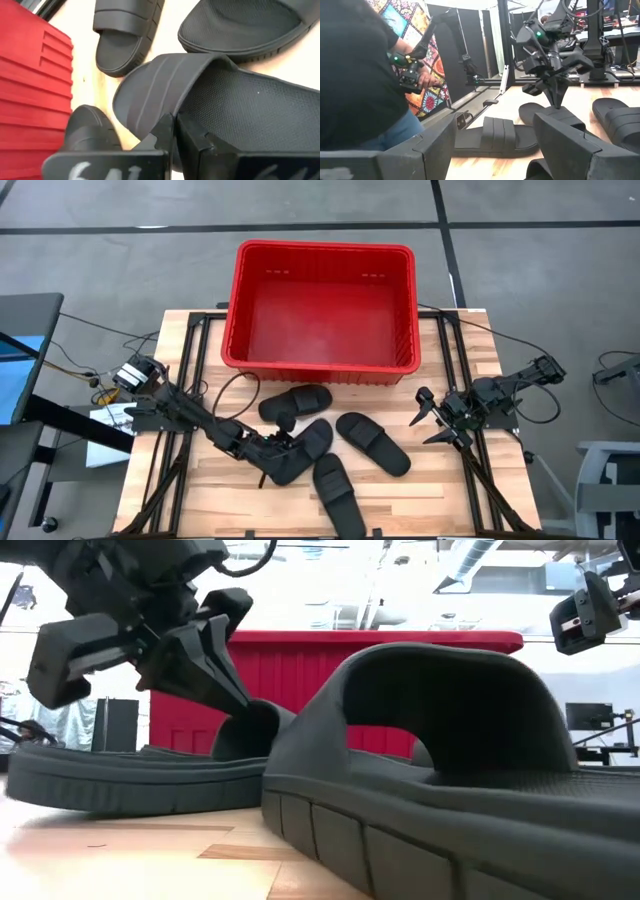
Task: Pick and place slides into bin
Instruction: Put the slipper into the organizer bin
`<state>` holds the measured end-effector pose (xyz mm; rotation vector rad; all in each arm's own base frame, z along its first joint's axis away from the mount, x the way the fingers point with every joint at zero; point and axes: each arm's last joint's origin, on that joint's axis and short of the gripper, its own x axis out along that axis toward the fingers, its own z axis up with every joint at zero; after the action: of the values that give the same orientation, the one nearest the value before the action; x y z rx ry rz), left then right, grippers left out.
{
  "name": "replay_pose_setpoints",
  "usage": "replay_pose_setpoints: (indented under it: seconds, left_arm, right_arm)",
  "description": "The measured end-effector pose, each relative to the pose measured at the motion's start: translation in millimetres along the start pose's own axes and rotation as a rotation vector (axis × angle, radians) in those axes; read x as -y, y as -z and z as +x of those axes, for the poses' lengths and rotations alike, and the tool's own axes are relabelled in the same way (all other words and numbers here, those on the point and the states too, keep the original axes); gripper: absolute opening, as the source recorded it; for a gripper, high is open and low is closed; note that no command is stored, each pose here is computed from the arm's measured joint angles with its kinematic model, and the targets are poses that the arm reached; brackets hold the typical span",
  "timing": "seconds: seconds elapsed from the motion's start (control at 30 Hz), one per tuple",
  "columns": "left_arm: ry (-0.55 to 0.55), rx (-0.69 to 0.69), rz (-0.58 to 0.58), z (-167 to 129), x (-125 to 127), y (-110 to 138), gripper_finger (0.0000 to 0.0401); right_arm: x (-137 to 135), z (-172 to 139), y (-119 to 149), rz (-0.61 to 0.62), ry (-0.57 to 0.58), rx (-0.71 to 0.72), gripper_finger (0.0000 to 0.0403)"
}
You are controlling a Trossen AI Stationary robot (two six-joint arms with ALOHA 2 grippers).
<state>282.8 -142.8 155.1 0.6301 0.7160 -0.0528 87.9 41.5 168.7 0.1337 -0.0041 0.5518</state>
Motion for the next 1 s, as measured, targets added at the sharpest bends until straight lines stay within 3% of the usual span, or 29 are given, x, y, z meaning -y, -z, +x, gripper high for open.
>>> replay_pose_setpoints:
  seconds: [0.27, 0.43, 1.0]
  left_arm:
    - [-0.093, -0.098, 0.063, -9, -5, -10, 0.0000]
    - [-0.169, -0.065, 0.048, -21, -17, -23, 0.0000]
    - [-0.610, 0.262, -0.313, -111, -62, -64, 0.0000]
  right_arm:
    - [0, 0, 0, 0.000, 0.000, 0.000, 0.0260]
    - [0, 0, 0, 0.000, -0.001, 0.000, 0.0260]
    - [0, 0, 0, 0.000, 0.000, 0.000, 0.0260]
